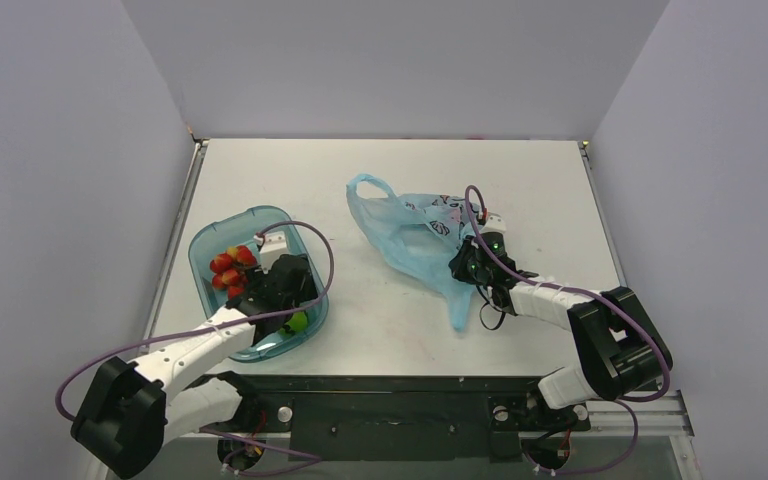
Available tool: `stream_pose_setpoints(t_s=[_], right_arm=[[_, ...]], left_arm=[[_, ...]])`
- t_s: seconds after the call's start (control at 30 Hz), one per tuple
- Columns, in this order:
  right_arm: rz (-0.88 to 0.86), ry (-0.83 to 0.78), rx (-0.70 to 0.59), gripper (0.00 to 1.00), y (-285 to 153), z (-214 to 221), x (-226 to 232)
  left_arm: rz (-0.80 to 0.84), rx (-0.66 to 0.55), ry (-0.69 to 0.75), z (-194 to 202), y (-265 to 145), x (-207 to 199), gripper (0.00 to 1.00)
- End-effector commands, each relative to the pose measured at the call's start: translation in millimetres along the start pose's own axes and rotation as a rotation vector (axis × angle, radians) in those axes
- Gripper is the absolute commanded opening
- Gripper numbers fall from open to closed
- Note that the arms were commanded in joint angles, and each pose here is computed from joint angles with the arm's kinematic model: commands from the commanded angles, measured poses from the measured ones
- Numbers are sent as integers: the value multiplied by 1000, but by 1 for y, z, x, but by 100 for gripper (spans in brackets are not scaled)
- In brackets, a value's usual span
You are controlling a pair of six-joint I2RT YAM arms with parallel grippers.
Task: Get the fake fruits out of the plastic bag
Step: Place the fake fruit in the bin.
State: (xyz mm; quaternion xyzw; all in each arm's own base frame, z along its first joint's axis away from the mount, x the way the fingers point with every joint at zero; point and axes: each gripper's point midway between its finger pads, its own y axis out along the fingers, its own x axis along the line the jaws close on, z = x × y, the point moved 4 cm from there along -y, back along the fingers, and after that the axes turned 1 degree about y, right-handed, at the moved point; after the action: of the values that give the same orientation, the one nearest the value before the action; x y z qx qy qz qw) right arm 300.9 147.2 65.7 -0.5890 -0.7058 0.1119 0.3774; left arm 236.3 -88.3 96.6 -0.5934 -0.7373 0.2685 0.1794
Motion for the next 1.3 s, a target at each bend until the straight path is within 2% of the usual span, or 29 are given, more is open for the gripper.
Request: stream_pose_setpoints(t_s=[0.0,0.2,0.4,0.83,0.97,1.13,1.2,1.27], right_arm=[[-35,-4,-62,0,2,-19,13],[-37,-6,-63,0,1,-20,14],[-36,-8,-61,0,1,-19,14],[-25,-91,-100,0,-8,-21,28],[-17,-149,-136,0,-19,-22,36],[-1,-182,-265,0,-42,-35,39],[56,-167,-316,6,-52,-40,29],[129,-139,-375,23,-64,-44,16]], left_arm=[[33,-32,-69,-9,3,-8,77],[74,-52,-81,-22,-5,-14,79],[183,-88,-128,-34,-16,-26,80],[496,-276,-278,-77,-64,-48,86],[635,-262,-271,-85,-77,-68,87],[751,-168,-229,-87,-80,-99,86],[818,-133,-219,-83,-82,-116,86],[877,-112,-188,-76,-86,-136,85]])
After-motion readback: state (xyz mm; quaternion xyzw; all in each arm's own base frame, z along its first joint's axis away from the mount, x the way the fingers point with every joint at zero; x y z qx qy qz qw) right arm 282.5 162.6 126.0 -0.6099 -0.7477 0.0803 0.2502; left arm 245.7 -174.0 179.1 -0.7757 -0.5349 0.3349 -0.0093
